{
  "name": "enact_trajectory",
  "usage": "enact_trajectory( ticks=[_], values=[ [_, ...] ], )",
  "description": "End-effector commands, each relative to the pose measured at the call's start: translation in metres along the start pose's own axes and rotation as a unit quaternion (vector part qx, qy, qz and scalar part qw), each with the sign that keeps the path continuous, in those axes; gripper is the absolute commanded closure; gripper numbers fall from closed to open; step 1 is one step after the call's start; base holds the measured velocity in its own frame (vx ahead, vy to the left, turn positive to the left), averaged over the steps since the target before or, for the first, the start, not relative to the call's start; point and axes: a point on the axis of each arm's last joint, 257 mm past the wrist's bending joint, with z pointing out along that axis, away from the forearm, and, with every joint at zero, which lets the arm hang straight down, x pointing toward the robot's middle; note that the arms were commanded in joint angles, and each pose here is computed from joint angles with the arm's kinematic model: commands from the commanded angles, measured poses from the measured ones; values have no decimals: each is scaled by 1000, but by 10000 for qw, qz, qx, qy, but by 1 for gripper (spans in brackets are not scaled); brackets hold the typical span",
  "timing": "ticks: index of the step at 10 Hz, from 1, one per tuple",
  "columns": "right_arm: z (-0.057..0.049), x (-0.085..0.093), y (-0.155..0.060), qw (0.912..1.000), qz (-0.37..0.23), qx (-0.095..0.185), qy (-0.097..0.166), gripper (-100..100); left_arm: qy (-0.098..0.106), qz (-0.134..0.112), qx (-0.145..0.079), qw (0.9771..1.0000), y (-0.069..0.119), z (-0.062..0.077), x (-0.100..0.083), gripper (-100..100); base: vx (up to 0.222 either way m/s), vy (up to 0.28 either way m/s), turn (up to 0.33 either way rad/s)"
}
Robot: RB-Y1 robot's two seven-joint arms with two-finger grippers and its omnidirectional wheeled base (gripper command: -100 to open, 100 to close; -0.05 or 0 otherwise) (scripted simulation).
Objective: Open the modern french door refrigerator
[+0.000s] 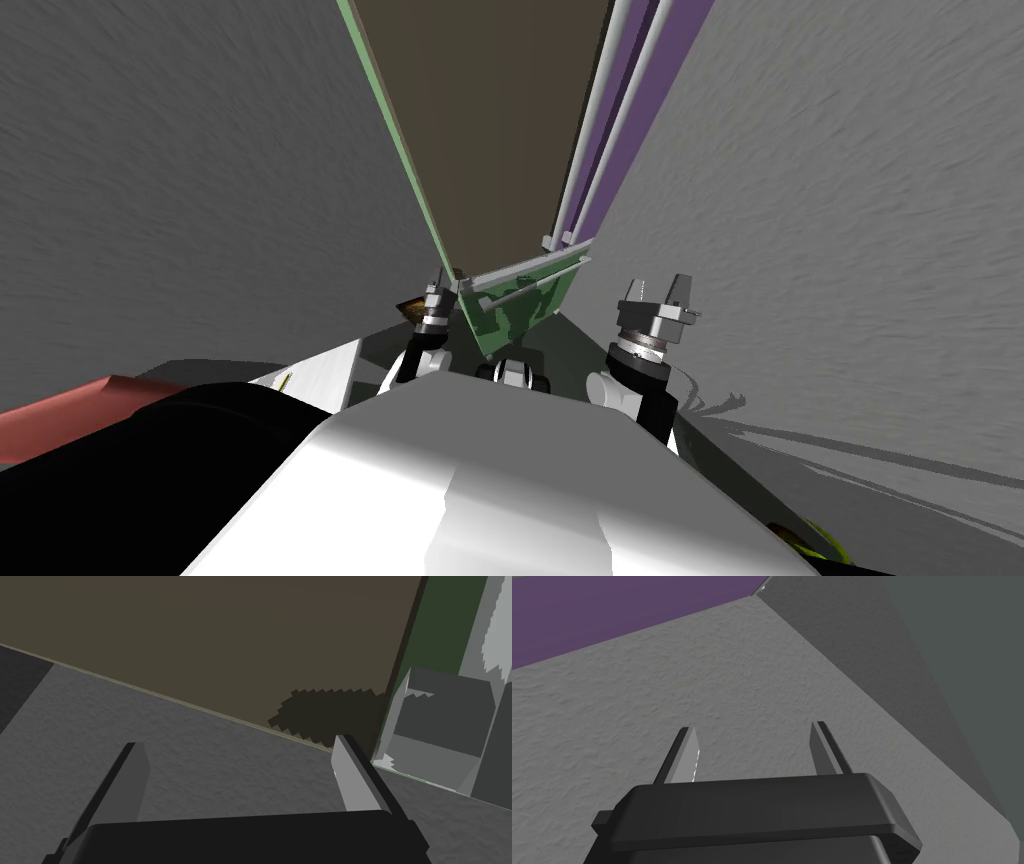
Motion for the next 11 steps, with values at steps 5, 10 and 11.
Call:
enact_trajectory(
  ticks=[5, 10, 11],
  values=[
    [0, 0, 0, 10000, 0, 0, 0, 0, -34, 61, -641, 9979, 57, -15, -31, -100, 64, -130, 125],
    [0, 0, 0, 10000, 0, 0, 0, 0, -387, -91, -1005, 9941, 92, -30, -59, -100, 51, -122, 105],
    [0, 0, 0, 10000, 0, 0, 0, 0, -473, -124, -1101, 9927, 101, -35, -67, -100, 48, -115, 98]
  ],
)
